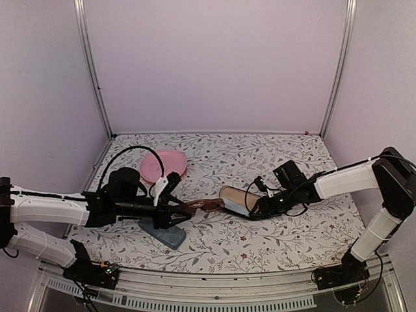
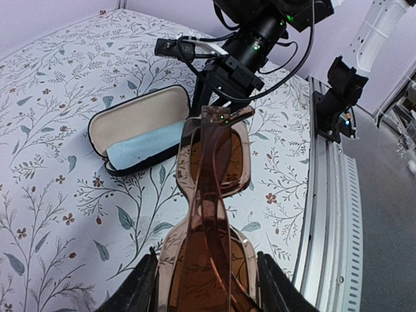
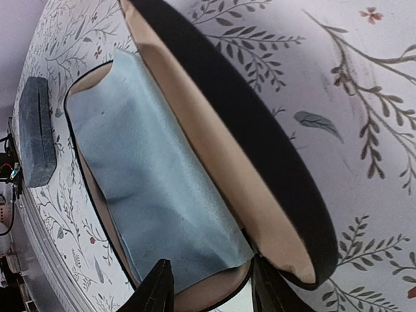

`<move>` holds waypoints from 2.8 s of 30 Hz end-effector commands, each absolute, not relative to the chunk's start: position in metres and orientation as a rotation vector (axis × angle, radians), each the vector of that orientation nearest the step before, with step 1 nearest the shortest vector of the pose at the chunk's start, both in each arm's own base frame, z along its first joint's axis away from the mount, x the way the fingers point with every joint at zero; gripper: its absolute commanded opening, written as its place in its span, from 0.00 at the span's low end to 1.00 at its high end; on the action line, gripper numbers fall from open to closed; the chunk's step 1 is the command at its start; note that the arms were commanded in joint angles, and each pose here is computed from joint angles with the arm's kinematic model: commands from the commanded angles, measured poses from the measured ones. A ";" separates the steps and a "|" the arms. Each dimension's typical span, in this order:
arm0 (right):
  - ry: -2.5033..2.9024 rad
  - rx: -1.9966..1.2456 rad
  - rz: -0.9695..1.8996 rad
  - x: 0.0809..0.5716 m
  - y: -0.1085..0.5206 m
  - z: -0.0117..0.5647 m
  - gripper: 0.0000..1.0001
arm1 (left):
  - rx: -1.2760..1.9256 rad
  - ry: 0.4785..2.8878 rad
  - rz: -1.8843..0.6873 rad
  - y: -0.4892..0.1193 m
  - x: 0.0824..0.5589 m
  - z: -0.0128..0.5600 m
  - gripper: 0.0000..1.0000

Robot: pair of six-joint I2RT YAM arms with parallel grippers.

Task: Organize the sunglasses
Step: Move the opened sunglasses case to the center of the board, then pass from the left arm to the right

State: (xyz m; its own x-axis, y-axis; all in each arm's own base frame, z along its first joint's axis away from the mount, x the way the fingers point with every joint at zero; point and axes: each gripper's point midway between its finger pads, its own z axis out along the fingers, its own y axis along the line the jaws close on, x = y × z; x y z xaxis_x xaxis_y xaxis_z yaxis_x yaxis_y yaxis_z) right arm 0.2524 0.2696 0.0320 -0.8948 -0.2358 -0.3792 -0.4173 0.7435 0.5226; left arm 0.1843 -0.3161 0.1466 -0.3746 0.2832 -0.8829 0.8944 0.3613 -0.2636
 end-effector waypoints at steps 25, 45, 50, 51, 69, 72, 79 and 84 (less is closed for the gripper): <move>2.440 -0.952 0.710 0.227 0.319 0.040 0.41 | 1.073 1.864 -1.018 -0.322 0.186 0.131 0.00; 2.282 -0.989 0.799 0.228 0.322 0.099 0.46 | 1.125 1.853 -1.031 -0.328 0.185 0.124 0.00; 2.198 -1.065 0.898 0.212 0.324 0.122 0.60 | 1.157 1.837 -1.049 -0.333 0.183 0.125 0.00; 2.185 -1.090 0.922 0.207 0.325 0.125 0.62 | 1.163 1.836 -1.052 -0.333 0.183 0.126 0.00; 1.997 -1.289 0.857 0.177 0.347 0.163 0.74 | 1.152 1.951 -1.351 -0.359 0.175 0.139 0.00; 1.982 -1.294 0.750 0.179 0.347 0.167 0.75 | 1.103 2.008 -1.472 -0.362 0.171 0.144 0.00; 1.953 -1.325 0.554 0.176 0.354 0.169 0.76 | 0.991 2.086 -1.704 -0.364 0.167 0.158 0.00; 1.949 -1.381 0.462 0.172 0.363 0.163 0.76 | 0.991 2.125 -1.785 -0.367 0.161 0.160 0.00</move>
